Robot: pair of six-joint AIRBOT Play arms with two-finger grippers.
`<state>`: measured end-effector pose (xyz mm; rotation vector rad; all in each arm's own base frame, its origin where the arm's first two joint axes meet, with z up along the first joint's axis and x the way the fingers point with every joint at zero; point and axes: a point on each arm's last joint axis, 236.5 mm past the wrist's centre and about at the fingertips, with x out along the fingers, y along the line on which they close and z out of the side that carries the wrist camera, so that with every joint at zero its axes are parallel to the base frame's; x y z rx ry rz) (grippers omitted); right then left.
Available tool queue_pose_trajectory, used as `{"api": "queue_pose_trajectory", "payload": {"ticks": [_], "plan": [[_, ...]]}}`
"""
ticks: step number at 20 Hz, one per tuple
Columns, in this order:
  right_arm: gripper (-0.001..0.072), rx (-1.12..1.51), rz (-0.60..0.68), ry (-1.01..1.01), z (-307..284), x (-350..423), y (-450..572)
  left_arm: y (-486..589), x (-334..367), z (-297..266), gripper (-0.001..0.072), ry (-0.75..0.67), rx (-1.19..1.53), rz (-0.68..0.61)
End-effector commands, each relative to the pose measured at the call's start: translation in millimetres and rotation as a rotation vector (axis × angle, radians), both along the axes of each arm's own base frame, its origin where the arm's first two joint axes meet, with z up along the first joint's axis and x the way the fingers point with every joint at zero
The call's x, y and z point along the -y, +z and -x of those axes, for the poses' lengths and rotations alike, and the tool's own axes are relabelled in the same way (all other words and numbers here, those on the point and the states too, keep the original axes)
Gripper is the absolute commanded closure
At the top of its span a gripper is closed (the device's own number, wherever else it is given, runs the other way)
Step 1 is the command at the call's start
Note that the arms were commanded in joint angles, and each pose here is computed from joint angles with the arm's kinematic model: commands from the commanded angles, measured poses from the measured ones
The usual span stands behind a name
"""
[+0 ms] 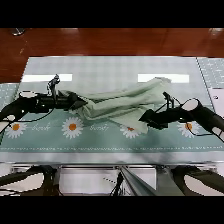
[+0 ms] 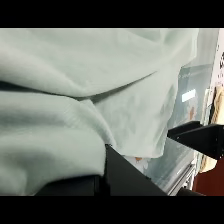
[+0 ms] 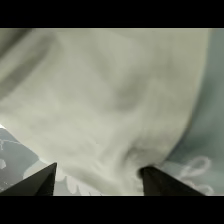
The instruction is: Fold the shirts.
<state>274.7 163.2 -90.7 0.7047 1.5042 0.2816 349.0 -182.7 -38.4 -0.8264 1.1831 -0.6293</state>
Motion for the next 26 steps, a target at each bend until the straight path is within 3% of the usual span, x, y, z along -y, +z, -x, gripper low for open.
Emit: {"api": "queue_pose_trajectory", "payload": {"ticks": [1, 3, 4, 6, 11, 13, 16, 18, 20, 24, 26], "plan": [[0.0228, -0.011, -0.02, 0.028, -13.2, -20.8, -4.1, 1.8, 1.2, -1.1, 0.0682, 0.007, -0.004, 0.011], [0.028, -0.011, -0.02, 0.057, -16.6, -30.0, -5.2, 2.2, 1.7, -0.2, 0.0682, 0.003, -0.006, 0.014], [0.039, -0.003, -0.022, 0.069, -19.6, -33.5, -3.9, 2.6, 2.2, 0.6, 0.0682, 0.0, -0.007, 0.016], [0.0693, 0.035, -0.024, 0.103, -28.2, -37.0, 2.0, 3.3, 3.2, 2.0, 0.0682, -0.005, -0.009, 0.021], [0.0696, 0.17, 0.001, 0.201, -65.2, -34.0, 58.1, 46.9, 2.0, -18.0, 0.0683, -0.006, 0.069, 0.095], [0.0697, 0.369, 0.045, 0.182, -115.0, -17.3, 137.6, 133.3, -5.3, -52.6, 0.0684, 0.012, 0.275, 0.151], [0.0696, 0.819, 0.149, 0.099, -167.2, 22.4, 327.8, 291.6, -31.2, -84.6, 0.0684, 0.083, 0.677, 0.101], [0.0697, 1.108, 0.206, 0.071, -142.1, 38.9, 456.2, 396.7, -48.1, -70.4, 0.0684, 0.141, 0.897, 0.075], [0.0696, 1.343, 0.292, 0.033, -85.7, 55.5, 550.8, 467.7, -50.6, -28.8, 0.0684, 0.107, 1.066, -0.008], [0.0696, 1.615, 0.415, -0.059, 36.1, 84.5, 633.1, 524.8, -47.6, 63.3, 0.0683, 0.039, 1.227, -0.29], [0.0696, 1.694, 0.478, -0.113, 82.1, 100.2, 652.0, 537.3, -40.8, 105.4, 0.0683, 0.012, 1.283, -0.356]]}}
